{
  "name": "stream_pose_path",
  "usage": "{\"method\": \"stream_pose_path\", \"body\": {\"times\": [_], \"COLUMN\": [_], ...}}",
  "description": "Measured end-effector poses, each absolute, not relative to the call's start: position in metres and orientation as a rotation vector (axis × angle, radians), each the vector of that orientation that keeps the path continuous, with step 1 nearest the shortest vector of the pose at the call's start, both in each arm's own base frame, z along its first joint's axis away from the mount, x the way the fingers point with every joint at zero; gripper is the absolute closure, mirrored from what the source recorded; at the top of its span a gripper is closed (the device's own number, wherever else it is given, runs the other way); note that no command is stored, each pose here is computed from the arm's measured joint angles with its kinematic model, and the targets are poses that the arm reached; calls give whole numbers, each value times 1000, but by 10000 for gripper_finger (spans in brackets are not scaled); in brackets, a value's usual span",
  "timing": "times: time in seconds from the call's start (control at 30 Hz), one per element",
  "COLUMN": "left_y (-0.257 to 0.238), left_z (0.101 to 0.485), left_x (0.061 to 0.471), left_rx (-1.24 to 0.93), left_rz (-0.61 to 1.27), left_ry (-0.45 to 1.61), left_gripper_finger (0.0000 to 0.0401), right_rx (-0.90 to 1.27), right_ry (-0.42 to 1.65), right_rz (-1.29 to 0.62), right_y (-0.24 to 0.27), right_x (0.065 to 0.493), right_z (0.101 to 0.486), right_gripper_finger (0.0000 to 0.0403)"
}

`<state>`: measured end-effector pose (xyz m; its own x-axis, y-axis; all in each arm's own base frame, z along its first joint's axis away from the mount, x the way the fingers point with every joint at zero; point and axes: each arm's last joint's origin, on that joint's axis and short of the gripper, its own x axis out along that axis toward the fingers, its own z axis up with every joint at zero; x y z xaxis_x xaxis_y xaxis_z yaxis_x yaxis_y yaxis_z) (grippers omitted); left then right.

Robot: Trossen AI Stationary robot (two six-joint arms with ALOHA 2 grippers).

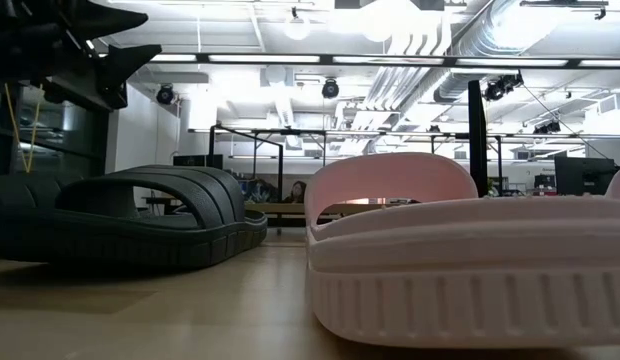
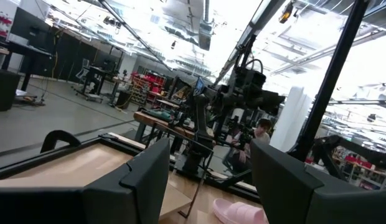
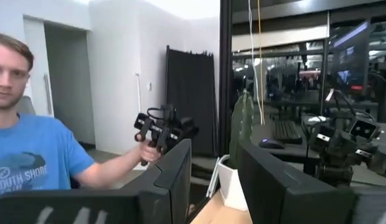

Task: Pick and place slides into the shelf
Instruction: Put the right pink slide on the shelf

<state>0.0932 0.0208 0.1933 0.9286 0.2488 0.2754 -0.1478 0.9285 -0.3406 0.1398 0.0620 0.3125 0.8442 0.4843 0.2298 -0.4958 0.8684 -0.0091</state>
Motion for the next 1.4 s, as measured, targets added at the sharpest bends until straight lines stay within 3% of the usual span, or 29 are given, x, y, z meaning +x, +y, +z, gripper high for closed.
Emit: {"method": "stream_pose_path", "body": {"times": [0.23, 0.5, 0.97, 1.4], "left_y": [21, 21, 22, 21], "left_z": [193, 193, 193, 185], "left_x": [93, 93, 93, 95], "left_rx": [-321, -321, -291, -360], "left_rz": [207, 207, 246, 217], "left_ry": [-321, -321, -323, -236], "left_gripper_finger": [196, 196, 196, 196], "right_rx": [-17, -82, -116, -124], "right_ry": [-111, 42, 100, 116], "right_rz": [448, 226, -124, -173], "right_y": [84, 107, 132, 162], "right_x": [150, 154, 157, 164], "right_z": [322, 330, 333, 316], "right_gripper_finger": [284, 284, 284, 284]}}
